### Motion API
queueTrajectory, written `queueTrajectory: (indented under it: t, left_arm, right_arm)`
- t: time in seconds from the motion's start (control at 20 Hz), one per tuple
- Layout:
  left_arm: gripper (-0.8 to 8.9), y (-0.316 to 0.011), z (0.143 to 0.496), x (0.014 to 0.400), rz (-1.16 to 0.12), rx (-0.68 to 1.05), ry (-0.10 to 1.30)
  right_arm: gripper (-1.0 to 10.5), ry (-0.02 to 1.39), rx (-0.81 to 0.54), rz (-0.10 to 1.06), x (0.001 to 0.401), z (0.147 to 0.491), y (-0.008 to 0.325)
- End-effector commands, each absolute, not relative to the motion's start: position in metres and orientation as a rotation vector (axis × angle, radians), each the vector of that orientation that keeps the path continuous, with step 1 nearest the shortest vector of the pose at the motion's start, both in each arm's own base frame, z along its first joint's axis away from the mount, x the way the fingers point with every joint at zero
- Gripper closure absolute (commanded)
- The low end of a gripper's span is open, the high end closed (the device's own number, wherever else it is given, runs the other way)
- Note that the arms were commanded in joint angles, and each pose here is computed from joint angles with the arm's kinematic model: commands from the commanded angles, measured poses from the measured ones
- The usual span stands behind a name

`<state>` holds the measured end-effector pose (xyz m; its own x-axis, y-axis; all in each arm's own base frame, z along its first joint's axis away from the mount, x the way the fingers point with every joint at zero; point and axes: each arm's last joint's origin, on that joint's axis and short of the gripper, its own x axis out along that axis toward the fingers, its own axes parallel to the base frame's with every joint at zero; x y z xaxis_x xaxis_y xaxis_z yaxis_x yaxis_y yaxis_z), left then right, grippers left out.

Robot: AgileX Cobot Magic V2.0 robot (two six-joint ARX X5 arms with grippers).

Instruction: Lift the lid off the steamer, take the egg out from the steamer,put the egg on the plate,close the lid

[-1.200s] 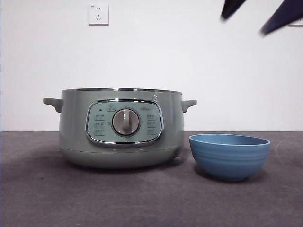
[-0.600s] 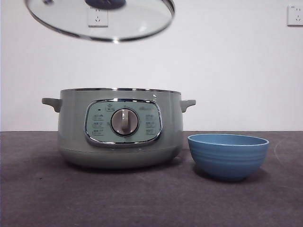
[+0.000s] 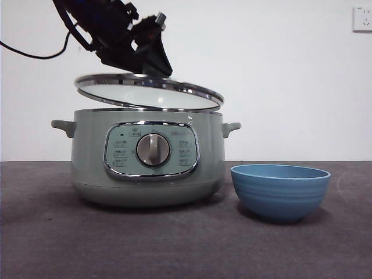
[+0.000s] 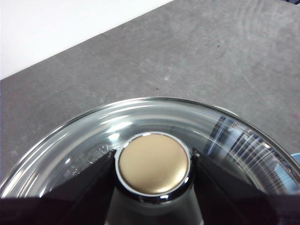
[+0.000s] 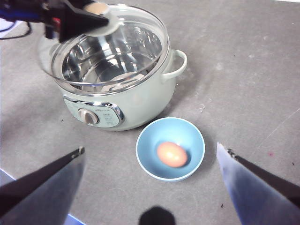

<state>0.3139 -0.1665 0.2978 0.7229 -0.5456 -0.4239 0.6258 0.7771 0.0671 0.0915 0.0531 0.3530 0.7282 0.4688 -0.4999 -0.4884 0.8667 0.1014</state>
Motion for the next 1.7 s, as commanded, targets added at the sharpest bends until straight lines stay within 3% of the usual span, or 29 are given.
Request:
queueTrajectory:
  t: [0.05, 1.0, 1.05, 1.2, 1.25, 1.7]
  left_arm:
    - [8.21, -0.169, 0.307, 0.318, -0.656, 0.212, 0.323]
    - [8.08, -0.167, 0.276, 0.322, -0.63, 0.248, 0.531]
    - [7.71, -0.167, 0.275, 0.321, -0.63, 0.251, 0.55]
    - [3.61, -0.167, 0.274, 0.32, -0.63, 0.252, 0.561]
    - [3.21, -0.167, 0.274, 0.32, -0.629, 0.252, 0.559]
    - [3.2, -0.156, 0.313, 0.3, -0.625, 0.232, 0.46]
  right_arm:
    - [4.7, 0.537, -0.027, 0.529, 0.091, 0.353, 0.053]
    - [4.7, 0.523, -0.024, 0.531, 0.092, 0.354, 0.054]
    - [4.7, 0.523, -0.024, 0.531, 0.092, 0.354, 0.054]
    - [4.7, 0.523, -0.024, 0.531, 0.092, 0.354, 0.054]
    - [4.7, 0.523, -0.024, 0.531, 0.092, 0.354, 0.054]
    - [4.7, 0.53, -0.026, 0.53, 0.092, 0.354, 0.053]
